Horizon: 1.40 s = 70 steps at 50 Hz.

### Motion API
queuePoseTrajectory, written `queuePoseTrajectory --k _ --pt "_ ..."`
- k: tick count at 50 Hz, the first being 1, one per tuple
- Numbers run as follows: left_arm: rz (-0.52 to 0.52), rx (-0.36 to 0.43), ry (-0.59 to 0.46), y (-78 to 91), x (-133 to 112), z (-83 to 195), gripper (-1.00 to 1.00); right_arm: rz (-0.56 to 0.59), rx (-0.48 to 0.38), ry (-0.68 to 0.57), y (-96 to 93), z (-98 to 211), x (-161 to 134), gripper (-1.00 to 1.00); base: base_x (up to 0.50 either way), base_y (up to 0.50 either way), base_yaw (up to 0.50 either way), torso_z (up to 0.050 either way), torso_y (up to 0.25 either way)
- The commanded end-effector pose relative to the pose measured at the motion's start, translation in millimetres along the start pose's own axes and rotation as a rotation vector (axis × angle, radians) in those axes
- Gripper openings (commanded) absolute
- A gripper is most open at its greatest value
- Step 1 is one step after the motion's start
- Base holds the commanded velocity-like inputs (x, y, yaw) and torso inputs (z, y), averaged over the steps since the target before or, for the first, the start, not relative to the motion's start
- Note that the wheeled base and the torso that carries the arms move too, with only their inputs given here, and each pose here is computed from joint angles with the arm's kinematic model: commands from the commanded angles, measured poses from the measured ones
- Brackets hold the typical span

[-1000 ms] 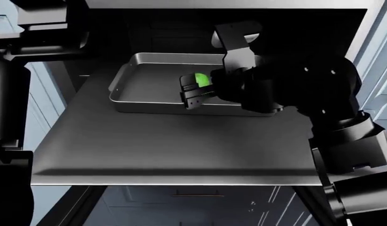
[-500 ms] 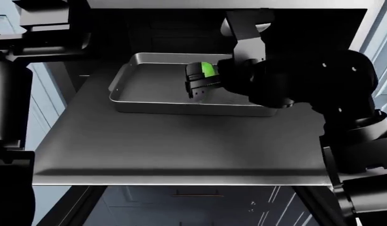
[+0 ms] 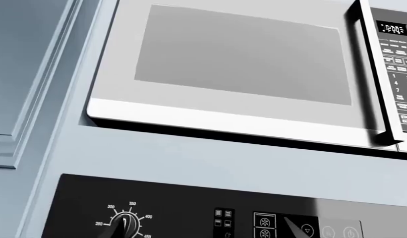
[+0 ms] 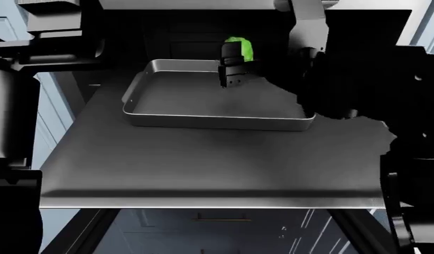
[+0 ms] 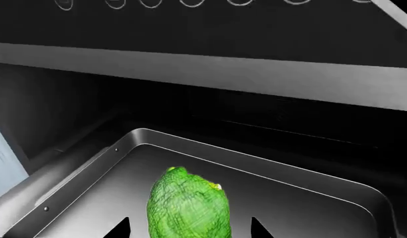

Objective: Pick the broccoli from the top rack in the oven and place it on the plate on the counter.

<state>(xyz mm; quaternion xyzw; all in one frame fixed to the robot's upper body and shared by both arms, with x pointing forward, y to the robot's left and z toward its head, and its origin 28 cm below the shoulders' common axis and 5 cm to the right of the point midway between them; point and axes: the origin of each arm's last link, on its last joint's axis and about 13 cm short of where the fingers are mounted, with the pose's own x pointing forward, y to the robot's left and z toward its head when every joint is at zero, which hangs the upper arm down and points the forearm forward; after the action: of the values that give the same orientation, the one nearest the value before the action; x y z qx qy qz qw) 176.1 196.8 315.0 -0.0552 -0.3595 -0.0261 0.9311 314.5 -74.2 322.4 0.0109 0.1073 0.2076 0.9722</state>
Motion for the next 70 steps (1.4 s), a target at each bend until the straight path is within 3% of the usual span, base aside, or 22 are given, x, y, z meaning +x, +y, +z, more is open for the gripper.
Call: queuePoseTrajectory --k 1,7,17,48,54,58,70 --pt "-0.003 -0.003 0.001 -0.7 0 -1 1.00 0.020 0.002 -0.148 2.3 7 -21 -1.00 0.00 0.00 0.00 0.000 0.000" --pt "-0.005 -0.008 0.003 -1.5 0 -2 1.00 0.040 0.023 -0.224 4.0 11 -32 -1.00 0.00 0.00 0.00 0.000 0.000" --pt "-0.006 -0.011 0.005 -1.8 -1 -2 1.00 0.022 -0.077 -0.296 10.1 13 -50 -1.00 0.00 0.00 0.00 0.000 0.000" --pt "-0.004 -0.014 0.004 -1.6 -1 -3 1.00 -0.020 -0.100 -0.496 29.3 22 -98 -1.00 0.00 0.00 0.00 0.000 0.000" --pt "0.000 -0.011 -0.003 -1.0 0 -1 1.00 -0.036 -0.178 -0.553 37.5 21 -111 -1.00 0.00 0.00 0.00 0.000 0.000" --pt "0.000 -0.011 -0.004 -0.8 0 -1 1.00 -0.054 -0.185 -0.582 39.8 22 -119 -1.00 0.00 0.00 0.00 0.000 0.000" --pt "-0.007 -0.014 -0.009 -2.8 1 1 1.00 -0.104 -0.176 -0.584 37.8 16 -127 -1.00 0.00 0.00 0.00 0.000 0.000"
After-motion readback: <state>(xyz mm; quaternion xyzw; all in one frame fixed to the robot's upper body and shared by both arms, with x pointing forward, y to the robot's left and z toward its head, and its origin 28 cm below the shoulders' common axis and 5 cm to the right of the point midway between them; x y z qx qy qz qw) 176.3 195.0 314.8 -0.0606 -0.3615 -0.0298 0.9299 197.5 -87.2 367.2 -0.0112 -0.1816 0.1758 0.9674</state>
